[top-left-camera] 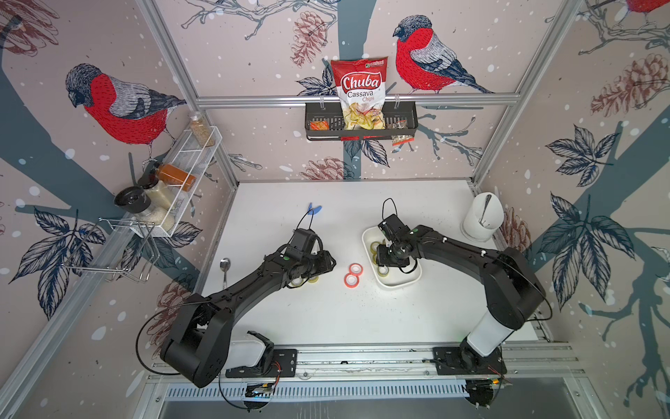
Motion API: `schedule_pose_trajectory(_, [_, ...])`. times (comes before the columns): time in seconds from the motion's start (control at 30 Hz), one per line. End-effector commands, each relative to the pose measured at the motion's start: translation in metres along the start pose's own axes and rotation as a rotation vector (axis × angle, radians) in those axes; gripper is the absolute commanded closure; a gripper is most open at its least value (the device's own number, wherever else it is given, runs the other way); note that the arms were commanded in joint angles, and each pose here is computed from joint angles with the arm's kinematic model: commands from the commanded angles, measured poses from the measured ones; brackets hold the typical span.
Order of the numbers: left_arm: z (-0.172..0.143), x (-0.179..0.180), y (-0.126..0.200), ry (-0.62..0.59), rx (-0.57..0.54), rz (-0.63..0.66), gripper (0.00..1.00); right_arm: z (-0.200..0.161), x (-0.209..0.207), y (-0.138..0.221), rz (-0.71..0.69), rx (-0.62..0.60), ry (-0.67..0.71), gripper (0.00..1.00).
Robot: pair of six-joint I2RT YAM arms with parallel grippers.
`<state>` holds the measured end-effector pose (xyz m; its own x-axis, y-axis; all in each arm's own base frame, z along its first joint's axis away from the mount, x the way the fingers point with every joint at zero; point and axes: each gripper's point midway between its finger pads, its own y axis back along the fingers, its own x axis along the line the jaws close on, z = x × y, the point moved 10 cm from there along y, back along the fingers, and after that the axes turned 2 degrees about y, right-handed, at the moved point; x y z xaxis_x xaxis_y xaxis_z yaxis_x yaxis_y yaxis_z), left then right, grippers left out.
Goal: Put the transparent tape into the storage box
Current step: Place the tape in the storage box, then pick up the tape from the center of the board.
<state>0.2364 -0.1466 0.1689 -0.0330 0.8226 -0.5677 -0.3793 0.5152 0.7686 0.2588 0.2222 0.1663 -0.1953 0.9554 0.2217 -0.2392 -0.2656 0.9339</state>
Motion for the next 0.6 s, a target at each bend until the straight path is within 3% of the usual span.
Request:
schedule_pose_trajectory(0.0, [0.004, -0.003, 0.003, -0.024, -0.023, 0.007, 0.46, 0.004, 0.000, 0.017, -0.017, -0.032, 0.017, 0.47])
schedule_pose_trajectory(0.23, [0.004, -0.002, 0.014, -0.023, -0.058, 0.038, 0.46, 0.015, 0.011, 0.047, -0.003, -0.116, 0.121, 0.48])
schedule_pose_trajectory(0.57, [0.006, 0.020, 0.034, 0.037, -0.085, 0.090, 0.43, 0.016, 0.033, 0.059, 0.052, -0.139, 0.208, 0.45])
